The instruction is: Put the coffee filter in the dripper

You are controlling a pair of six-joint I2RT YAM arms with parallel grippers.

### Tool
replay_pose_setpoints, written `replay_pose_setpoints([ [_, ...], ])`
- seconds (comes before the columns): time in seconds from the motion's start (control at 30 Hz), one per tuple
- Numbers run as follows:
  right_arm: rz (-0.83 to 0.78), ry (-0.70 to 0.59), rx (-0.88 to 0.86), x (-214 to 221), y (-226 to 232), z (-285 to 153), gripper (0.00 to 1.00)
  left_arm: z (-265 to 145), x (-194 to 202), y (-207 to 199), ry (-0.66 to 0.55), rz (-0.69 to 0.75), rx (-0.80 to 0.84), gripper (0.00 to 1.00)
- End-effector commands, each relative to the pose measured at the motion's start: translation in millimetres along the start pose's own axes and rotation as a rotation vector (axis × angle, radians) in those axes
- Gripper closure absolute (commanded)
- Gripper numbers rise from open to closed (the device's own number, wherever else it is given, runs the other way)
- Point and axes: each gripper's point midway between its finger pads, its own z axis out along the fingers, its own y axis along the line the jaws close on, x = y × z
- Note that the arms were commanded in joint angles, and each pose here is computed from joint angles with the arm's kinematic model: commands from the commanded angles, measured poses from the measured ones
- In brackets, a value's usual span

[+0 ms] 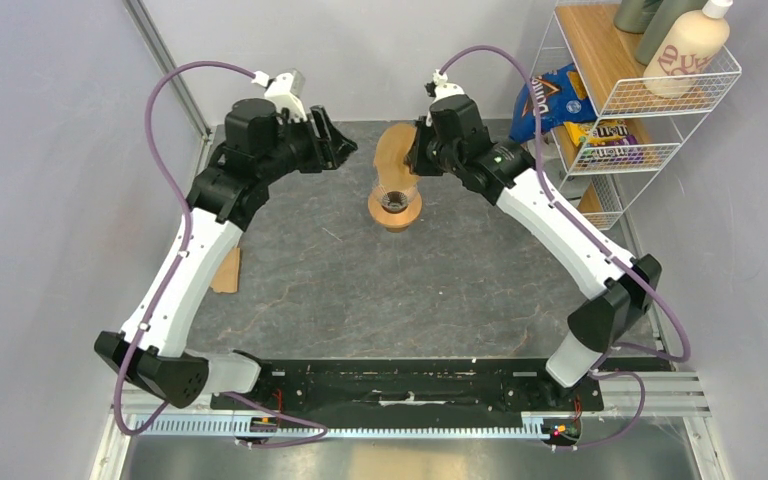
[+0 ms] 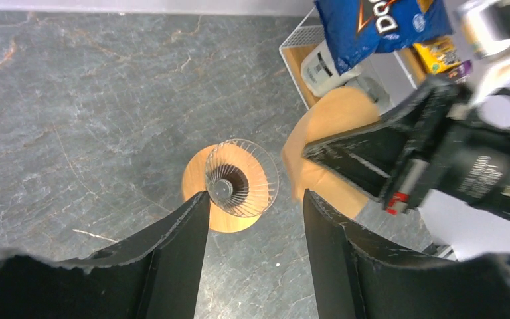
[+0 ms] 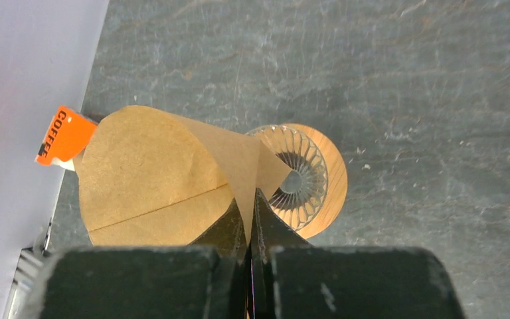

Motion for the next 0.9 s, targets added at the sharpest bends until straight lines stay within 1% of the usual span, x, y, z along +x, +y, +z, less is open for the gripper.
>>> replay_pose_setpoints([
  [0.0,0.075,0.085,-0.069,9,14,3,1.0,-28,-30,-30,-0.109,0.005,0.142,0.37],
  [0.23,0.188,0.225,-0.115,35,16,21,1.0,-28,-20,-26,-0.092,-0.024,0.132,0.36],
  [0.47,0.208,0.278,-0.081,50,-1,38,1.0,-26,-19,-25,-0.085,-0.028,0.131,0.36],
  [0.5,0.211,0.289,-0.086,53,-1,40,0.96,-25,-18,-25,-0.082,-0.029,0.13,0.36],
  [0.63,0.203,0.308,-0.093,58,-2,47,0.75,-23,-16,-23,-0.074,-0.032,0.124,0.36],
  [0.8,0.187,0.313,-0.075,59,-6,50,0.6,-22,-15,-21,-0.07,-0.031,0.117,0.36],
  [0.87,0.186,0.308,-0.065,56,-7,48,0.56,-21,-14,-21,-0.069,-0.028,0.114,0.36],
])
